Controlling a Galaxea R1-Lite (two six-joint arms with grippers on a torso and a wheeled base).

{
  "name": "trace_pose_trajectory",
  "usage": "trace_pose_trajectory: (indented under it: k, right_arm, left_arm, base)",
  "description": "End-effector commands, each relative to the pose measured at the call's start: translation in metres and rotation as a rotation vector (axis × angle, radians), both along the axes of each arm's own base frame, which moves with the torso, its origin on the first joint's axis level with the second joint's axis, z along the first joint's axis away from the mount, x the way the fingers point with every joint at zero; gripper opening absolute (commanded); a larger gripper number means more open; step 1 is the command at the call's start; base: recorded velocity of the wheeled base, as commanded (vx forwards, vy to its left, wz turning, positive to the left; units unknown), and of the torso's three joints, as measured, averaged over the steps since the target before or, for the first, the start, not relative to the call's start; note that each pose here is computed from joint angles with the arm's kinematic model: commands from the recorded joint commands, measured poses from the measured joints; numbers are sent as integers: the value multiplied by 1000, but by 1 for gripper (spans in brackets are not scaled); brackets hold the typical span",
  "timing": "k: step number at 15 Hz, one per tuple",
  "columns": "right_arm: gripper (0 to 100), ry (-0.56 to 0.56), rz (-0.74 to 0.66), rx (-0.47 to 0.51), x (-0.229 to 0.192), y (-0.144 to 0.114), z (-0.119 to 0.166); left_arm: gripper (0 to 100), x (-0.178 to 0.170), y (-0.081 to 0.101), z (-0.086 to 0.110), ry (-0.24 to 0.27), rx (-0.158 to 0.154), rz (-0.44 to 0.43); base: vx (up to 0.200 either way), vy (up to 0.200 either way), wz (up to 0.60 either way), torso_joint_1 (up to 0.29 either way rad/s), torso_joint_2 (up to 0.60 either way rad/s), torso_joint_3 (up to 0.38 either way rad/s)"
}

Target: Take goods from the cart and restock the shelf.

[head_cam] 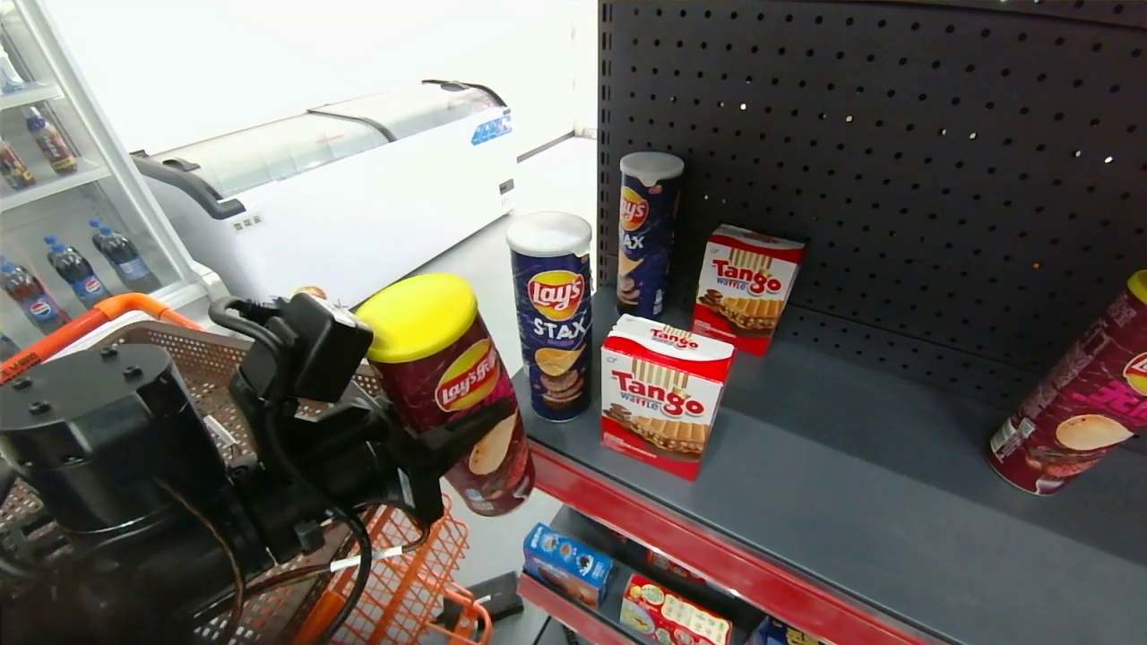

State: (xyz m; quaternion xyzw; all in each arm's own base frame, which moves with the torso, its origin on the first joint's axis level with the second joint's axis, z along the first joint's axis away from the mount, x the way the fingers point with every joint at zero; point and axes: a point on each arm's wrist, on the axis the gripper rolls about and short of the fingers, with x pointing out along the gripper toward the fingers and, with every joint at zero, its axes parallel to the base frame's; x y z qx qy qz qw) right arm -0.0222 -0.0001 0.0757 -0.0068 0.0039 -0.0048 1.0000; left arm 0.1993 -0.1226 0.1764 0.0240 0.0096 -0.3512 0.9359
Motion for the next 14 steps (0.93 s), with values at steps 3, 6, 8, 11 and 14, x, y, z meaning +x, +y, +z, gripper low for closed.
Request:
trace_pose_trajectory:
  k: [3, 6, 8, 11, 14]
  right_arm:
    - [100, 2, 0, 0, 0, 0, 0]
    - [100, 2, 2, 0, 0, 0, 0]
    - [100, 2, 3, 0, 0, 0, 0]
    - [100, 2, 3, -2, 0, 0, 0]
    - [100, 2, 3, -2, 0, 0, 0]
  left_arm:
    - [0, -24, -15, 1, -6, -2, -110]
    - [0, -34, -19, 5, -20, -10, -148]
    - [0, -43, -14, 5, -13, -4, -162]
    - [0, -71, 2, 1, 59, 46, -208]
    - [0, -76, 5, 2, 76, 54, -231]
  base:
    - [0, 0, 0, 0, 0, 0]
    - [0, 0, 0, 0, 0, 0]
    - [0, 0, 0, 0, 0, 0]
    - [0, 0, 0, 0, 0, 0]
    - [0, 0, 0, 0, 0, 0]
